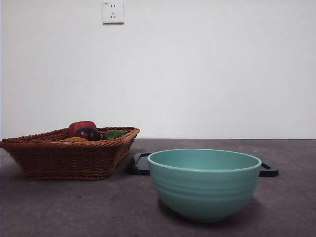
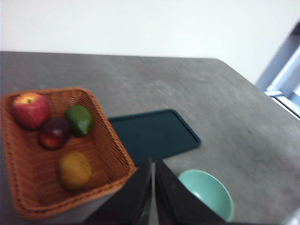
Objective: Pick up the wifruite, put it on the bowl, pick up the plate, put it on desk
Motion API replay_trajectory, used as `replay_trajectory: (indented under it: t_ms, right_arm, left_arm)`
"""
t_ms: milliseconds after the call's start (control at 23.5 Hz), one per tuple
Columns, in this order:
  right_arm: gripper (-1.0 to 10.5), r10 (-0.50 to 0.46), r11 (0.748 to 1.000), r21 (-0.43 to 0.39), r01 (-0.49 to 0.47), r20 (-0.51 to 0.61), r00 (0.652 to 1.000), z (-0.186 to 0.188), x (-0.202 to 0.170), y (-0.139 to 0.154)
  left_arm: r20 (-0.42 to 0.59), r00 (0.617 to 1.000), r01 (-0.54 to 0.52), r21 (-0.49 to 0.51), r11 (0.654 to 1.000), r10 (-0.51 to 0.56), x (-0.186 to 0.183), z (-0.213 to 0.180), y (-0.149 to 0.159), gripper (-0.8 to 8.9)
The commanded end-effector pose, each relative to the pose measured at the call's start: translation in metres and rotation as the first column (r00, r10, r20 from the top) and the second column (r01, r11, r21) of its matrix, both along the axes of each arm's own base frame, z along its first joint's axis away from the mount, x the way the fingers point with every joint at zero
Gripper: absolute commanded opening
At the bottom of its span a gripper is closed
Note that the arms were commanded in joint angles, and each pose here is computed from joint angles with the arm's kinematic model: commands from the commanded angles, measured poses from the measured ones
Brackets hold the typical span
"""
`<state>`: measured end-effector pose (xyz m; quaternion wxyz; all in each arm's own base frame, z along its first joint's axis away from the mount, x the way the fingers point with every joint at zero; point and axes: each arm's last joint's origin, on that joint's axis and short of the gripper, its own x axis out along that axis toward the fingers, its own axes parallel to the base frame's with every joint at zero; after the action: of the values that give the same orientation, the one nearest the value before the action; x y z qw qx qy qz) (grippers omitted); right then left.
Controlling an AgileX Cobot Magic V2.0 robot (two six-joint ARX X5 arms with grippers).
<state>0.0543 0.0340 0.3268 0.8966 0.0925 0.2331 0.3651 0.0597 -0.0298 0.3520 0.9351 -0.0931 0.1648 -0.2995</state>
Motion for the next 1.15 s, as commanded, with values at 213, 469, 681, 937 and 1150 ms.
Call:
replay_trajectory:
  t_ms: [213, 469, 681, 937, 1150]
  right_arm:
    - [0.1, 0.022, 1.000, 0.003, -0.022, 0.007, 1.000, 0.009, -0.006, -0.002]
    - [0.1, 0.063, 0.995, -0.080, -0.059, 0.050, 0.997, 0.012, -0.013, -0.004]
    - [0.1, 0.064, 0.994, -0.088, -0.061, 0.036, 0.997, 0.011, -0.013, -0.004]
    - [1.4, 0.053, 0.995, -0.091, -0.049, 0.043, 0.998, 0.011, -0.013, -0.005]
    - [5.5, 0.050, 0.996, -0.081, -0.045, 0.062, 0.997, 0.013, -0.012, -0.004]
  left_arm:
    - [0.041, 0.990, 0.135, 0.010, 0.991, -0.135, -0.004, 0.006, -0.004, 0.10]
    - [0.049, 0.972, 0.230, 0.005, 0.973, -0.230, -0.006, 0.006, -0.006, 0.10]
    - [0.051, 0.972, 0.230, 0.005, 0.973, -0.230, -0.006, 0.006, -0.006, 0.10]
    - [0.049, 0.972, 0.230, 0.005, 0.973, -0.230, -0.006, 0.006, -0.006, 0.66]
    - [0.048, 0.972, 0.230, 0.004, 0.973, -0.230, -0.006, 0.006, -0.006, 3.90]
